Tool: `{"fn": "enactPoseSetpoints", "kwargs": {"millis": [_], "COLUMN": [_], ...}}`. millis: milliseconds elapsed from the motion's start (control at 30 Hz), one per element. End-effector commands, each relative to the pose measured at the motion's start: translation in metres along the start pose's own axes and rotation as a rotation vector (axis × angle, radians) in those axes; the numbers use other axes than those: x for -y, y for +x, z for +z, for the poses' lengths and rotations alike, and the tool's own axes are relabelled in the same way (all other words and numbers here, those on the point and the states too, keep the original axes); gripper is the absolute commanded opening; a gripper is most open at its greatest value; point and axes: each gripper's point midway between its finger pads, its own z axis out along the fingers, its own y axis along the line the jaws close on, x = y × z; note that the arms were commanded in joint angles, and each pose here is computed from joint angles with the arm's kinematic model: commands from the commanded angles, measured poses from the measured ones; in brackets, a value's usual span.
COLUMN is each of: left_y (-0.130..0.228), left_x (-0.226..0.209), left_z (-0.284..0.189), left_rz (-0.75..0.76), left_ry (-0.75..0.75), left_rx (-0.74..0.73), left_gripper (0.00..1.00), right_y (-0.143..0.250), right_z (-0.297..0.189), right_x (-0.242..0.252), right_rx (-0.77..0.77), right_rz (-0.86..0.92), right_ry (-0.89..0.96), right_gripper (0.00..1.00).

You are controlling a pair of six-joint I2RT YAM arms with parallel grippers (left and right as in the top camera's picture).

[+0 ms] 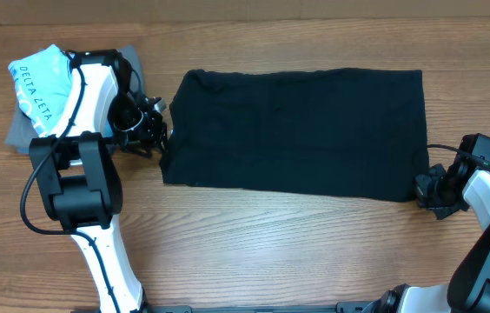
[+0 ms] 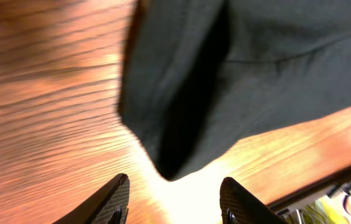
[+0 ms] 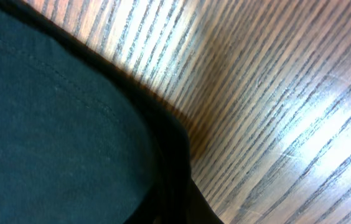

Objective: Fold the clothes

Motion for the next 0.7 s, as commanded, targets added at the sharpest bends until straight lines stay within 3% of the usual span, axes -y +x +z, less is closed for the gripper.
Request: {"fn": "enactPoseSetpoints", "kwargs": {"millis": [0, 300, 533, 667], "left_y": [0.008, 0.01, 0.003, 0.0], "left_x": [0.019, 0.011, -0.002, -0.021], "left_z": [0.005, 0.047, 0.043, 0.033], "left_rz": [0.055, 0.063, 0.055, 0.023], "left_ry": [0.07, 0.103, 0.085, 0.059], "left_rx": [-0.007, -0.007, 0.031, 0.059], "left_gripper": [0.51, 0.46, 0.15, 0.15], "right_y": [-0.01, -0.01, -0.01, -0.01], "right_z": [-0.005, -0.005, -0.005, -0.005], "right_x": [-0.003, -0.002, -0.003, -0.002], "right_rx": [0.031, 0.029, 0.032, 0.029], "right_rz": [0.007, 0.007, 0.007, 0.007], "right_ry": [-0.001, 0.0, -0.002, 0.0], "right_gripper": [0.11, 0.11, 0.13, 0.13]}}
